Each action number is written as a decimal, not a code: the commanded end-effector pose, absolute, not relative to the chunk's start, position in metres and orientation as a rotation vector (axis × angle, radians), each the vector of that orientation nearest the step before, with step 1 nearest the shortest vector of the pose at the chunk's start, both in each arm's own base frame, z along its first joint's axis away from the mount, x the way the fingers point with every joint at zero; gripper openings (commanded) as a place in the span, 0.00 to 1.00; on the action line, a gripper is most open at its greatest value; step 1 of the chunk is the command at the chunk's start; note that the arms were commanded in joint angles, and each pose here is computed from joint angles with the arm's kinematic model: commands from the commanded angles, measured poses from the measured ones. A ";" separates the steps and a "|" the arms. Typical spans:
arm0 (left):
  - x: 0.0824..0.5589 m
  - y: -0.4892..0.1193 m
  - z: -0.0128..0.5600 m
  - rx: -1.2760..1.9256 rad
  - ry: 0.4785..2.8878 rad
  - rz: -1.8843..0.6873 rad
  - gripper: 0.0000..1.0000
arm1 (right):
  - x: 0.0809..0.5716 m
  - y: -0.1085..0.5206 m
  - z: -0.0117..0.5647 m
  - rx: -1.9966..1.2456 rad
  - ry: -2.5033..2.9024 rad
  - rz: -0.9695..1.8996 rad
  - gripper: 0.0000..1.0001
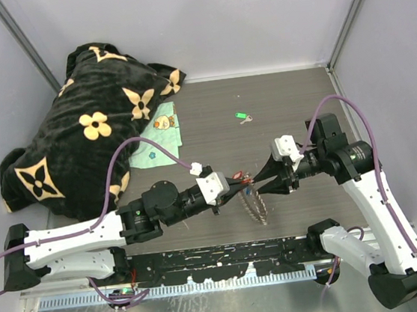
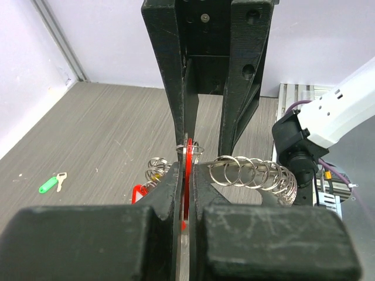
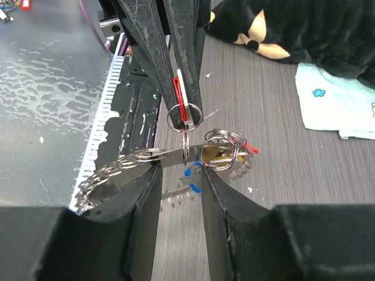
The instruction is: Remove the keys from the keyring
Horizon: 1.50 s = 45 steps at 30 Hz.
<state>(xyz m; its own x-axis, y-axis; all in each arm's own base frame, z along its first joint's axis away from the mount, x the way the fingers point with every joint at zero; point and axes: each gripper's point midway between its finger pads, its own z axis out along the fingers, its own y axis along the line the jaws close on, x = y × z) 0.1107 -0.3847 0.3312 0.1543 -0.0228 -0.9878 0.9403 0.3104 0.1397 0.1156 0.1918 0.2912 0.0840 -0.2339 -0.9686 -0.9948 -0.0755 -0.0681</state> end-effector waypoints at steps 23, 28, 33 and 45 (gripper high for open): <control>0.102 -0.382 0.397 0.902 1.068 -1.005 0.00 | 0.115 0.197 0.329 -1.472 1.104 1.078 0.18; 0.102 -0.382 0.397 0.901 1.072 -1.003 0.00 | 0.114 0.197 0.330 -1.471 1.100 1.079 0.11; 0.105 -0.381 0.393 0.915 1.092 -0.976 0.00 | 0.115 0.195 0.330 -1.473 1.122 1.059 0.02; 0.116 -0.376 0.372 1.123 1.198 -0.760 0.00 | 0.137 0.165 0.306 -1.672 1.443 0.759 0.01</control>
<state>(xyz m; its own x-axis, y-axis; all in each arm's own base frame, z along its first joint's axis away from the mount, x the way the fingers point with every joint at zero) 0.1131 -0.3802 0.3435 0.1714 0.0889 -0.9812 0.9342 0.3017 0.1905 0.1281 0.1848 0.3200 0.1882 -0.3175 -0.9294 -0.9821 -0.0617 -0.1779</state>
